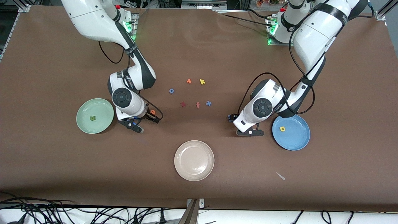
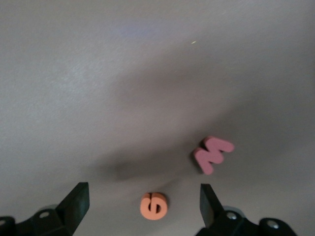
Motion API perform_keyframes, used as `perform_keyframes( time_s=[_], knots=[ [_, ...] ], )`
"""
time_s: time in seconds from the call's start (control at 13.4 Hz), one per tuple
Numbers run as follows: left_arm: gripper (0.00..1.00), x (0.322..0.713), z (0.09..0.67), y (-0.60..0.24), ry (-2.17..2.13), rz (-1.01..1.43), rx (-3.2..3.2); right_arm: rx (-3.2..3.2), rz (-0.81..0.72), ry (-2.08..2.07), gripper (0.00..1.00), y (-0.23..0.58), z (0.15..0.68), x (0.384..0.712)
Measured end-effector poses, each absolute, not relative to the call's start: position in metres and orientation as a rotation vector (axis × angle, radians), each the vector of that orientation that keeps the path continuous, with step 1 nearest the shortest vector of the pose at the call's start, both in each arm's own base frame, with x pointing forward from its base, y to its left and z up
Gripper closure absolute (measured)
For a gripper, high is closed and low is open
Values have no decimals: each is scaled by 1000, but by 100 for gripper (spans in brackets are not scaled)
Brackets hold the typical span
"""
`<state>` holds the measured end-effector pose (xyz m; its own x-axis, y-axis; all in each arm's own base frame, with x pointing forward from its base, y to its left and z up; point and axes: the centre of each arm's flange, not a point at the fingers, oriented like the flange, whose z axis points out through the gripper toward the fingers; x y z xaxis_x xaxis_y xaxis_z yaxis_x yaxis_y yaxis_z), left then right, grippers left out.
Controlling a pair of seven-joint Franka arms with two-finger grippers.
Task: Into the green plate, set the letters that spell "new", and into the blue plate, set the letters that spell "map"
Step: 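Grasp the teal letter with the left gripper while the right gripper grasps orange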
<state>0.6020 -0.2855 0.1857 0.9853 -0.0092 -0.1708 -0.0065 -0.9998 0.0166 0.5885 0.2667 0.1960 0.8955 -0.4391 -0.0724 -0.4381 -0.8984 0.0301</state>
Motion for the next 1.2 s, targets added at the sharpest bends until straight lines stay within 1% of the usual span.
perform_keyframes(
  time_s=[0.15, 0.22, 0.3, 0.37, 0.45, 0.52, 0.6, 0.67, 0.75, 0.82, 0.9, 0.97, 1.05, 1.12, 1.2],
  knots=[
    [3, 602, 185, -285, -12, -269, 3115, 3050, -120, -701, 3, 270, 190, 587],
    [5, 602, 185, -285, -11, -270, 3115, 3051, -125, -693, 3, 274, 187, 585],
    [5, 602, 184, -284, -10, -272, 3116, 3049, -132, -687, 6, 277, 184, 582],
    [9, 602, 183, -284, -9, -274, 3116, 3047, -138, -682, 7, 280, 182, 580],
    [11, 602, 182, -283, -8, -275, 3117, 3044, -144, -680, 12, 281, 180, 578],
    [11, 602, 181, -282, -20, -271, 3125, 3043, -149, -678, 14, 281, 178, 577],
    [19, 603, 178, -281, -49, -253, 3143, 3041, -152, -678, 24, 281, 177, 577],
    [29, 603, 175, -280, -70, -235, 3154, 3041, -153, -677, 24, 280, 176, 576],
    [30, 604, 170, -279, -69, -230, 3150, 3041, -154, -671, 33, 280, 176, 576],
    [40, 604, 168, -280, -69, -221, 3145, 3045, -152, -664, 47, 281, 177, 576],
    [52, 605, 171, -280, -69, -214, 3144, 3047, -151, -661, 56, 281, 177, 576],
    [64, 605, 173, -281, -70, -210, 3143, 3048, -151, -657, 57, 281, 177, 576],
    [71, 605, 173, -281, -69, -208, 3142, 3050, -149, -654, 67, 282, 178, 576],
    [71, 606, 173, -281, -68, -208, 3142, 3051, -148, -653, 74, 282, 178, 576],
    [71, 606, 174, -281, -68, -207, 3142, 3051, -148, -652, 74, 282, 178, 576]
  ],
)
